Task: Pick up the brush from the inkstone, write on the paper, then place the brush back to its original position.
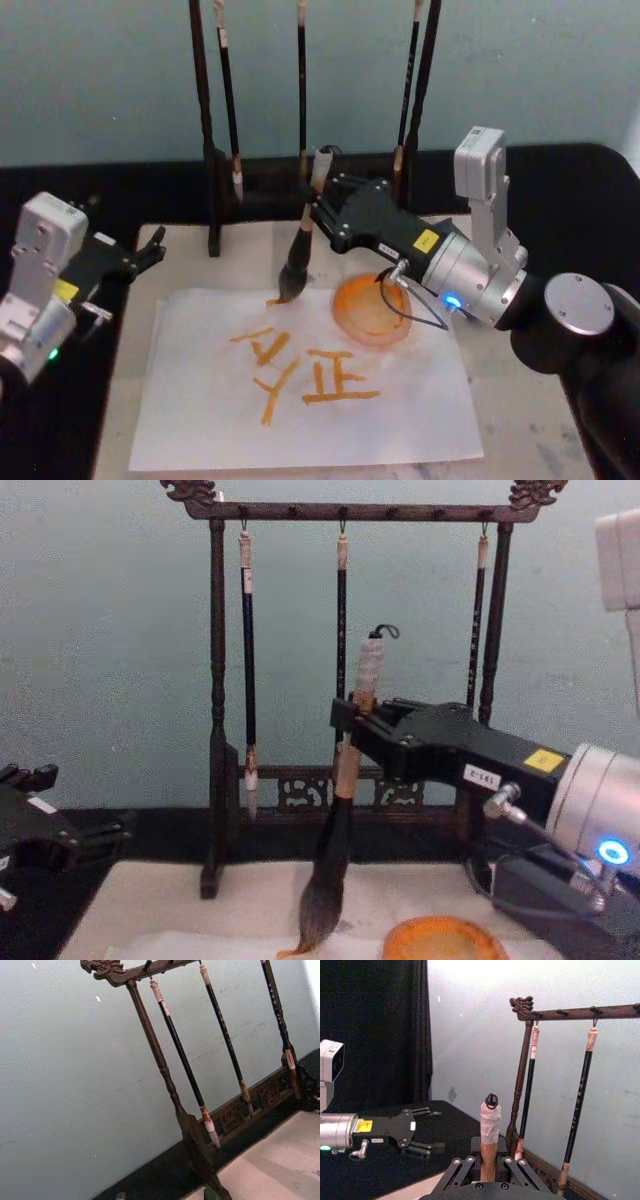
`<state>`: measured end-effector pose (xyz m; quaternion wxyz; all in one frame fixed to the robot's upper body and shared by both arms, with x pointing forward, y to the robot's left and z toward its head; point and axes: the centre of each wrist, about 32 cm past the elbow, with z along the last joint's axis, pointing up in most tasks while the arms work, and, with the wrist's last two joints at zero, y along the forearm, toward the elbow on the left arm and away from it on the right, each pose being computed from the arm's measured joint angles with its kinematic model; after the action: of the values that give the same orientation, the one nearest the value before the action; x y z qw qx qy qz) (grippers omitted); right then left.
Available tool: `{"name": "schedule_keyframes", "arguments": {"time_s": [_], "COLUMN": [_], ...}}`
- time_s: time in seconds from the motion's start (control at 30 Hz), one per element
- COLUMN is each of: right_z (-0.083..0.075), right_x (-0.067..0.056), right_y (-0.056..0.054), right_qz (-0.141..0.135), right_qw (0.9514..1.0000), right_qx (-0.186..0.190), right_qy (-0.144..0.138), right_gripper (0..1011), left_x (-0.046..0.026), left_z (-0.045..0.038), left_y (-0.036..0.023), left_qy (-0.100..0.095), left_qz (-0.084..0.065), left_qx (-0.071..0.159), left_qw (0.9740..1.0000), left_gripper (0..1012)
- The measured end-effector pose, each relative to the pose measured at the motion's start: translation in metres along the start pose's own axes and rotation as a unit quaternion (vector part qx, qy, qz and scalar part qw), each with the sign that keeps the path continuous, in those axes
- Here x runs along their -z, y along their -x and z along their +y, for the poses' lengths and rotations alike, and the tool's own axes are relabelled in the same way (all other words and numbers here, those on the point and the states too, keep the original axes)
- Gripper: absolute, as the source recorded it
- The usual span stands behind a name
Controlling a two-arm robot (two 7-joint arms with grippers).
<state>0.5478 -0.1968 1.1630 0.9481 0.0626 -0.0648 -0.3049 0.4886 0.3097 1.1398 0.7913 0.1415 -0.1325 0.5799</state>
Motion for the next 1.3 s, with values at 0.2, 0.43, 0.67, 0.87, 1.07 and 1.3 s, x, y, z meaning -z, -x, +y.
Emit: {"name": "schedule_keyframes", "arguments": {"time_s": [0.2, 0.43, 0.67, 0.87, 1.07, 1.3], "right_z": [-0.004, -0.009, -0.013, -0.016, -0.019, -0.022], "right_x": [0.0, -0.002, -0.004, -0.006, -0.008, -0.017], "right_y": [-0.001, -0.004, -0.004, -0.005, -0.006, -0.008], "right_qz": [-0.001, -0.003, -0.003, -0.005, -0.007, -0.004], "right_qw": [1.0, 0.9999, 0.9999, 0.9998, 0.9997, 0.9994], "right_qx": [0.005, 0.011, 0.014, 0.017, 0.021, 0.027], "right_qy": [0.002, 0.001, -0.001, -0.003, -0.004, -0.02], "right_gripper": [177, 177, 177, 177, 177, 177], "left_x": [0.0, 0.0, 0.0, 0.0, 0.0, 0.0], "left_z": [0.0, 0.0, 0.0, 0.0, 0.0, 0.0], "left_y": [0.0, 0.0, 0.0, 0.0, 0.0, 0.0], "left_qy": [0.0, 0.0, 0.0, 0.0, 0.0, 0.0], "left_qz": [0.0, 0.0, 0.0, 0.0, 0.0, 0.0], "left_qx": [0.0, 0.0, 0.0, 0.0, 0.0, 0.0], "left_qw": [1.0, 1.0, 1.0, 1.0, 1.0, 1.0], "left_gripper": [1010, 1010, 1010, 1009, 1009, 1010]}}
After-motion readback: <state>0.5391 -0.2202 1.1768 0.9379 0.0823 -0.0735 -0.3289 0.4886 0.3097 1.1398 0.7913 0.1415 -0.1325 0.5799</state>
